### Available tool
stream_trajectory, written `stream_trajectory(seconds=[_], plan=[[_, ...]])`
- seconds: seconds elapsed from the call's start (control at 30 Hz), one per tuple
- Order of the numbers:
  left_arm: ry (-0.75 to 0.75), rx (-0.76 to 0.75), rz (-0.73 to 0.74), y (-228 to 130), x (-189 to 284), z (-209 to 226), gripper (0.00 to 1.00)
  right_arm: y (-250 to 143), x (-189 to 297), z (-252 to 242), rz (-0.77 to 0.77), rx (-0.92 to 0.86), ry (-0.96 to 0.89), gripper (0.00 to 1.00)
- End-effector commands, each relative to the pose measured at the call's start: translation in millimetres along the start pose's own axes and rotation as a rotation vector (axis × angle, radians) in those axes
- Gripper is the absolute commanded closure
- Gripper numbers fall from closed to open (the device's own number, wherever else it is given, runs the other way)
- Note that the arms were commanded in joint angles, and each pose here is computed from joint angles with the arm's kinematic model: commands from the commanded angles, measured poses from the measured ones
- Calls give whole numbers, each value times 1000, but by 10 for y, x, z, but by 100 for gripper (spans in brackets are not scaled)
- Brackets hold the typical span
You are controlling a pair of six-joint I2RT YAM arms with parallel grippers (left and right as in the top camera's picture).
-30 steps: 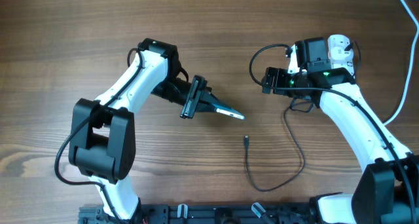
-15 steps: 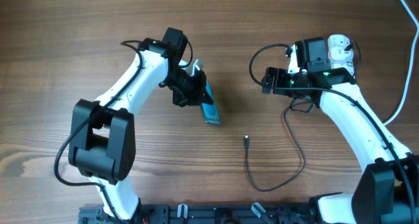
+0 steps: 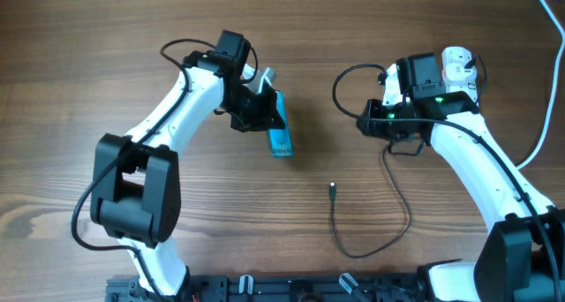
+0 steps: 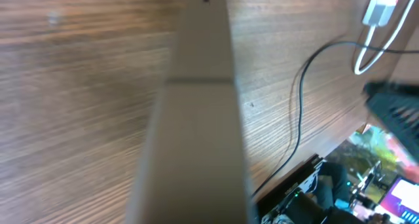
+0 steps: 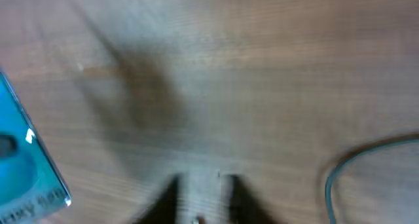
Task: Plug charger to phone and switch on socket
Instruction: 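Move the right gripper down to the black cable's USB-C tip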
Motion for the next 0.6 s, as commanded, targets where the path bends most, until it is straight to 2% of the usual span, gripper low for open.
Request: stream_trajectory(seconds=[0.0, 0.07, 0.13, 0.23, 0.47, 0.57], plan=[[-9, 41, -59, 64, 248, 188, 96, -194, -68, 13, 69, 20, -73, 96], [-16, 89, -70, 68, 306, 313, 96, -362, -152, 17, 114, 41, -108, 94], [-17, 123, -73, 62, 326, 376, 96, -546, -247, 51, 162, 60, -120, 69], [-14, 124, -73, 60, 320, 384, 96, -839, -362, 137, 234, 128, -137, 48], [-13, 145, -80, 64, 367, 446, 96, -1558, -534, 228, 375, 207, -236, 42], [-13, 170, -88, 65, 421, 518, 96, -1824, -610, 59, 415, 185, -307, 47]])
Point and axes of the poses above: each gripper's point midway between its finger pads, its own x axis back along the fingers, its own z axis along the line the jaws close on, y = z × x, the point moved 6 cm from there along x, back along the fingers, and after that the axes turned 5 degrees about -x, right-handed, at the moved point
